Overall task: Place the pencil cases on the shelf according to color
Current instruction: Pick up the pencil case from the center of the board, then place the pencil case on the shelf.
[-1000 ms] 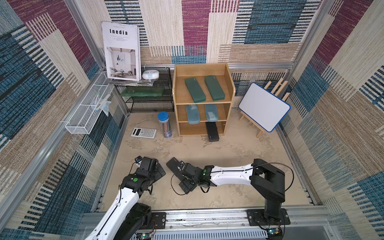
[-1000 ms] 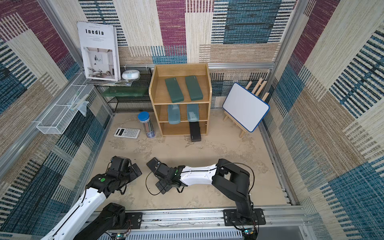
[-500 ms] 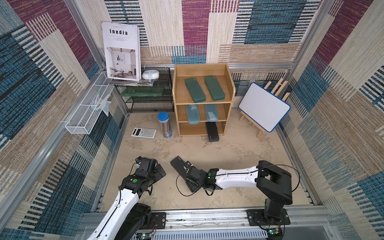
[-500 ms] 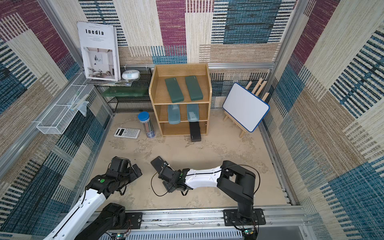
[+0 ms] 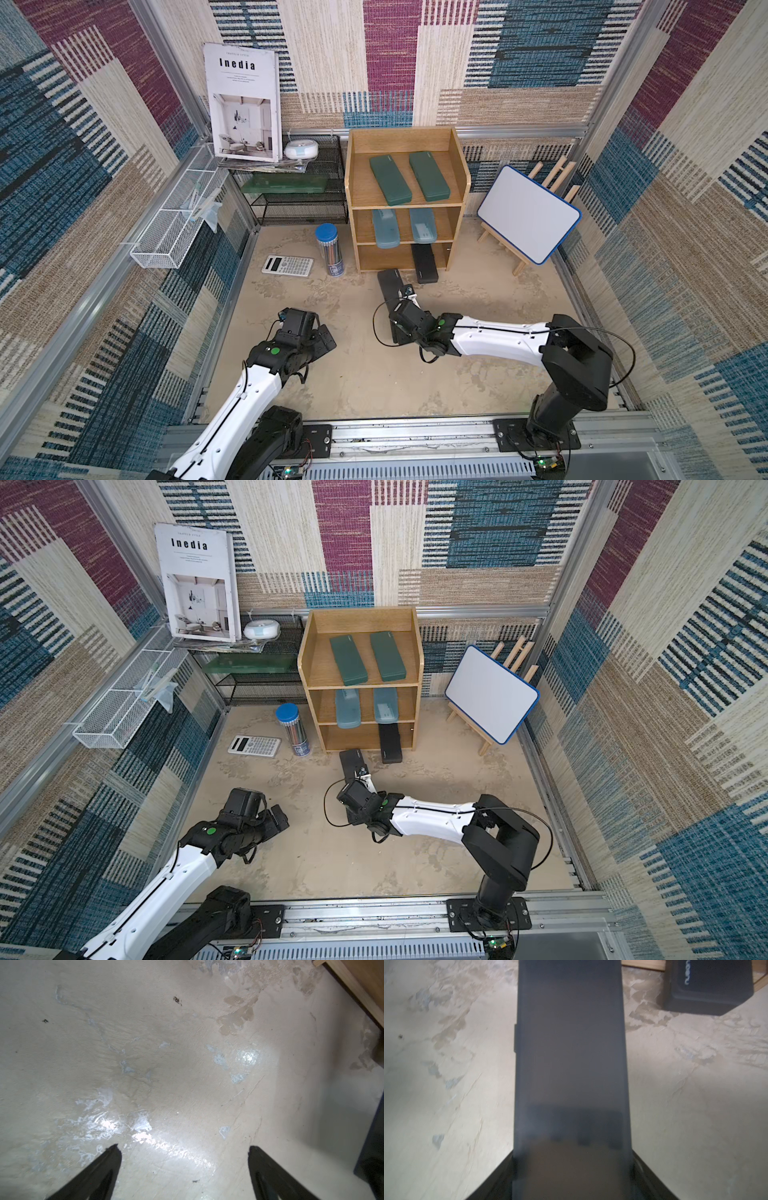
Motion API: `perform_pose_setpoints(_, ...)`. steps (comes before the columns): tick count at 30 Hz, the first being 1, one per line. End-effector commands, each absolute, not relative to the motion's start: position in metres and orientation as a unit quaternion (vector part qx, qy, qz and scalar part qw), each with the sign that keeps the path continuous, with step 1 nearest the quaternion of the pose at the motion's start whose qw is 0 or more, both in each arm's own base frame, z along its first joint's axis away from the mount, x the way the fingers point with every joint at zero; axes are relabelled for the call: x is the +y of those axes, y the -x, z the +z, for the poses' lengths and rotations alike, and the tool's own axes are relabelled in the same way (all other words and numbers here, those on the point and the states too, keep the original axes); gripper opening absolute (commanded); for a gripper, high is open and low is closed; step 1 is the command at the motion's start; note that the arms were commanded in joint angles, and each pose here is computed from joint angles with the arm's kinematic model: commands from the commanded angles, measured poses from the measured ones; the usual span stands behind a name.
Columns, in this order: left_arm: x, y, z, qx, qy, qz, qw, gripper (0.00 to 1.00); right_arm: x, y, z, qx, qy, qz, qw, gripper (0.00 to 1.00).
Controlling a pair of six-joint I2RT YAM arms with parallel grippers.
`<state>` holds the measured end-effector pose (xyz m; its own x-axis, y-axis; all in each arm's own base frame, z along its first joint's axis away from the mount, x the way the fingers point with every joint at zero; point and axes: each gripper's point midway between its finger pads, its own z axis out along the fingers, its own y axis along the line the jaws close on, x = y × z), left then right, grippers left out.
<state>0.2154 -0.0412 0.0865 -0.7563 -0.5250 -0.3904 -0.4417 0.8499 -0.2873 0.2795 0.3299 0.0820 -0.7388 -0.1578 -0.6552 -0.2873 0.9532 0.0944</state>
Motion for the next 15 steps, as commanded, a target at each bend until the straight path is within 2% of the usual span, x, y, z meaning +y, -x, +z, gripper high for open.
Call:
perform_pose_setpoints(1,-0.050,-0.224,0.090,0.933,0.246,-0.109,0.239,0.99,0.347,-0.305,0.088,0.923,0.098,0.119,0.354,0.59)
perform_pose_setpoints(8,-0.055,-0.230,0.088,0.936,0.235,-0.118,0.236,0.99,0.355,-0.361,0.065,0.932,0.048,0.112,0.342,0.58)
perform_pose_setpoints(15,-0.060,-0.234,0.082,0.940,0.223,-0.121,0.227,0.99,0.365,-0.385,0.048,0.936,0.019,0.118,0.332,0.59)
